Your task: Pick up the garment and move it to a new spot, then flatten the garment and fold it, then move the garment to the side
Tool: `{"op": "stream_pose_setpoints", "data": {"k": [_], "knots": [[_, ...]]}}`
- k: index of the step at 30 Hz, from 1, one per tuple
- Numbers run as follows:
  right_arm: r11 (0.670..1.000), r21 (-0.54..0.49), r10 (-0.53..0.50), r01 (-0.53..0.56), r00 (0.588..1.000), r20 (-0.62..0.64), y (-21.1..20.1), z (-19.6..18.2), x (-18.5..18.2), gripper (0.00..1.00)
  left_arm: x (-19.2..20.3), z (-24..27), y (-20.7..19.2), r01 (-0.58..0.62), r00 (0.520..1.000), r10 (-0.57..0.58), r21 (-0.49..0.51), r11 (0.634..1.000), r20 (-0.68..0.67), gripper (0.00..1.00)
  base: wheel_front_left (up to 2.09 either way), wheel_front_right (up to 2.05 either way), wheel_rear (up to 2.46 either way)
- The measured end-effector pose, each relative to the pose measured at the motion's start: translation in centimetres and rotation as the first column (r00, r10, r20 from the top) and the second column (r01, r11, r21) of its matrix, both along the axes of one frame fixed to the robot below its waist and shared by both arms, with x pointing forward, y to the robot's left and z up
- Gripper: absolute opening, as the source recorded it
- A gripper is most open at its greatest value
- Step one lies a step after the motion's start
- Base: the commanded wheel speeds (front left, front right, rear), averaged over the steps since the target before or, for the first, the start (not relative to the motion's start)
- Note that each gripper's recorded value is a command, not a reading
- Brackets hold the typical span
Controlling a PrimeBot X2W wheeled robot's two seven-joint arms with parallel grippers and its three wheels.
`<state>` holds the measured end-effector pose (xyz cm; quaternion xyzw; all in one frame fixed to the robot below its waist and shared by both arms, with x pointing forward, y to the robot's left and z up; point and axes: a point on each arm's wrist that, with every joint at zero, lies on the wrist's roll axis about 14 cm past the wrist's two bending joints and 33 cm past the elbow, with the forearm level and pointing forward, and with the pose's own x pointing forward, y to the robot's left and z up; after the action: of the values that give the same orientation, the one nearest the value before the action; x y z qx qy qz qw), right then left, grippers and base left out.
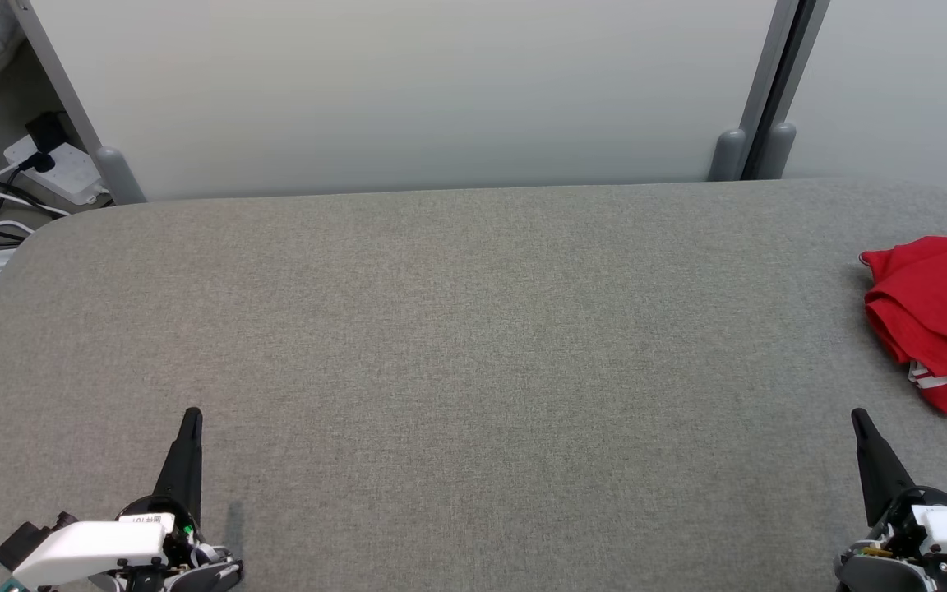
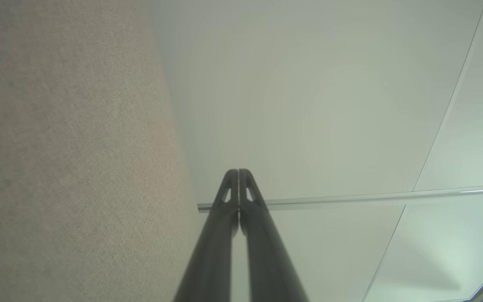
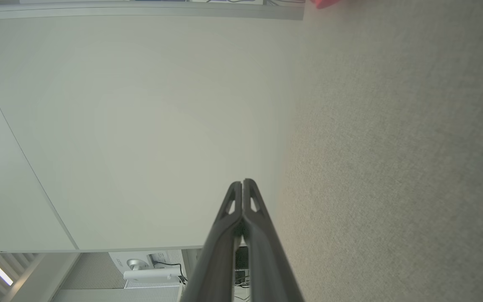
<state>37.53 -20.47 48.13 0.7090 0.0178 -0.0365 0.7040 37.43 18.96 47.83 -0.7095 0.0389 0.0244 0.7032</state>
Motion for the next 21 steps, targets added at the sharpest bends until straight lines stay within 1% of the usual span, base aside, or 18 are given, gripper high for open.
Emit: {"op": "stream_pose_setpoints", "data": {"k": [21], "knots": [[1.0,0.0,-0.001,0.001,1.0,0.0,-0.01,0.0,0.0,0.0,0.0,0.0,0.01,0.001,1.0,-0.001,-0.001,1.0,0.0,0.0,0.0,0.0,0.0]]}}
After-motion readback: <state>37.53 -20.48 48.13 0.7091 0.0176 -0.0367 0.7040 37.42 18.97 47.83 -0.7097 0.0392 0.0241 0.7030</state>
